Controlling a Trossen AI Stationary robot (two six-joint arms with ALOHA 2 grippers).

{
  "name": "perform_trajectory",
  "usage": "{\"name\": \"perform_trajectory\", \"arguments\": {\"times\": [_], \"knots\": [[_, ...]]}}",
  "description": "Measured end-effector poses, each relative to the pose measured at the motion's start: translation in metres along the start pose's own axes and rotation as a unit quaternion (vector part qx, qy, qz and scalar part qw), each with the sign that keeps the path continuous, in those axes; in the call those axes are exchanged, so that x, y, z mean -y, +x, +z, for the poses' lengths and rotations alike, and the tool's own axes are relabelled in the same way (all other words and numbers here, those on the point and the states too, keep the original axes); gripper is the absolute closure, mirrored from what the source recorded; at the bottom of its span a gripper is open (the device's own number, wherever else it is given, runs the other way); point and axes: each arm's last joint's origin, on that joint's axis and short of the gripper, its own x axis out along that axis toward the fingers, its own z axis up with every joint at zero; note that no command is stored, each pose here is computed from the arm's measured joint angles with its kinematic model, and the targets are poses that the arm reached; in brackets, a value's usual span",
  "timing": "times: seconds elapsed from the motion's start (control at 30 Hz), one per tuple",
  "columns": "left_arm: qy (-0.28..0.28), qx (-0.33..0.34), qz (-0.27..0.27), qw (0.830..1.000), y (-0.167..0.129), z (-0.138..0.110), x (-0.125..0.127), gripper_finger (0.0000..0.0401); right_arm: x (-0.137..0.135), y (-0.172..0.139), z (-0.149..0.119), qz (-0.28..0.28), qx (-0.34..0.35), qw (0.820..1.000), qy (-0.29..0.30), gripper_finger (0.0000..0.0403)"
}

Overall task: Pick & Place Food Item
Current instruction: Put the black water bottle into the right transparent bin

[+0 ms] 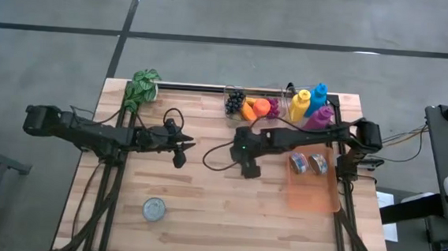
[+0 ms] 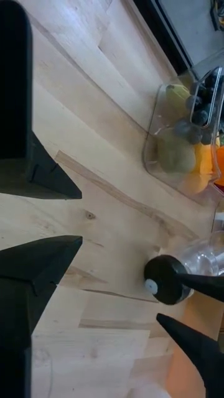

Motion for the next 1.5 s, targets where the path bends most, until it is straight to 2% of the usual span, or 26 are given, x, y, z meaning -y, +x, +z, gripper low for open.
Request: {"name": "perform_trajectory", "arguments": {"times": [0.17,0.37,0.63,1.5], "knots": [[0.0,-0.001,0.0,1.0,0.0,0.0,0.0,0.0292,0.0,0.008,-0.002,0.0,-0.038,0.999,0.012,0.0159],[0.0,-0.002,0.0,1.0,0.0,0.0,0.0,0.0292,-0.002,0.015,-0.004,0.003,-0.047,0.999,0.008,0.0165],[0.0,-0.002,0.0,1.0,0.0,0.0,0.0,0.0292,0.0,0.016,-0.008,-0.035,-0.064,0.997,0.005,0.0161],[0.0,-0.002,0.0,1.0,0.0,0.0,0.0,0.0292,-0.002,0.021,-0.013,-0.037,-0.066,0.997,0.01,0.017]]}}
